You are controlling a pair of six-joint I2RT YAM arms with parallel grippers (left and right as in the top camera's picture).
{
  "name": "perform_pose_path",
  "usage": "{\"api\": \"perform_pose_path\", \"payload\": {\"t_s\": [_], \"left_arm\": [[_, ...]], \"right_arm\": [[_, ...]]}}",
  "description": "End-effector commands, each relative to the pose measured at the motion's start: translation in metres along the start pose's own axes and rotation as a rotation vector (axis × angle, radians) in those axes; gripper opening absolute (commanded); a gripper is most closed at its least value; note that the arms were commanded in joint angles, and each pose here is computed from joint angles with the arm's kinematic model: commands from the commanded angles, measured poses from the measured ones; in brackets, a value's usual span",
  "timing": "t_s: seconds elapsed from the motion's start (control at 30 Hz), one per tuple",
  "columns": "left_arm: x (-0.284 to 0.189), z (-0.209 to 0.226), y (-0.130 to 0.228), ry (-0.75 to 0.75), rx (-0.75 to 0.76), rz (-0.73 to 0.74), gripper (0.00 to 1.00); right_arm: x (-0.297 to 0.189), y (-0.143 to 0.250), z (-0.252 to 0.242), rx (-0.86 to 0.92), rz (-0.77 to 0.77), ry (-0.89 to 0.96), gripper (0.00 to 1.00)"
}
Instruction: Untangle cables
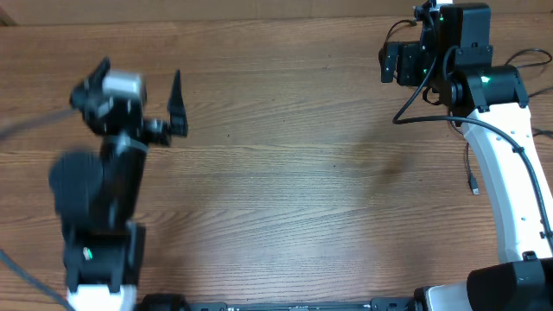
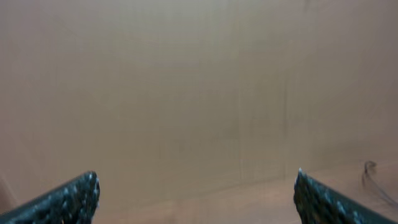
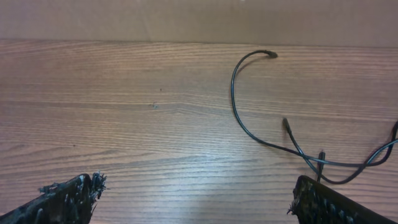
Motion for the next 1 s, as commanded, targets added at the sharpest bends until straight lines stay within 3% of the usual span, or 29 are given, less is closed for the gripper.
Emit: {"api": "perform_pose_path", "payload": {"t_s": [0.0,0.2,0.37,0.6,0.83,0.97], "left_arm": [[-0.033,-0.009,0.009,0.049,0.034,-0.130,1.00],[-0.074,-0.009,0.046,-0.009,0.004,-0.246,1.00],[-0.094,-0.001,0.097,-0.091,-0.097,-0.231,1.00],[-0.107,-0.001,0.159,-0.112,-0.120,-0.198,0.99],[-0.107,-0.002,0.207,-0.123,-0.181,0.073,1.00],[-0.109,-0.005,0.225,-0.104,-0.114,0.200,1.00]], "right_arm": [[-0.009,-0.004,0.000,-0.002,-0.028,0.007,1.00],[-0.009,-0.004,0.000,-0.002,-0.028,0.007,1.00],[-0.009,-0.004,0.000,-0.002,-0.028,0.007,1.00],[-0.009,-0.004,0.000,-0.002,-0.028,0.007,1.00],[-0.009,-0.004,0.000,-0.002,-0.028,0.007,1.00],[-0.009,-0.004,0.000,-0.002,-0.028,0.007,1.00]]}}
Point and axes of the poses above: each gripper's point midway between its finger pads, its own x axis out along the fingers, its own z axis along the line the jaws close on, y = z × x, the point moved 9 cm from there along -x, back along the fingers, and after that the axes turned 5 degrees about -x, right-handed, at the moved point
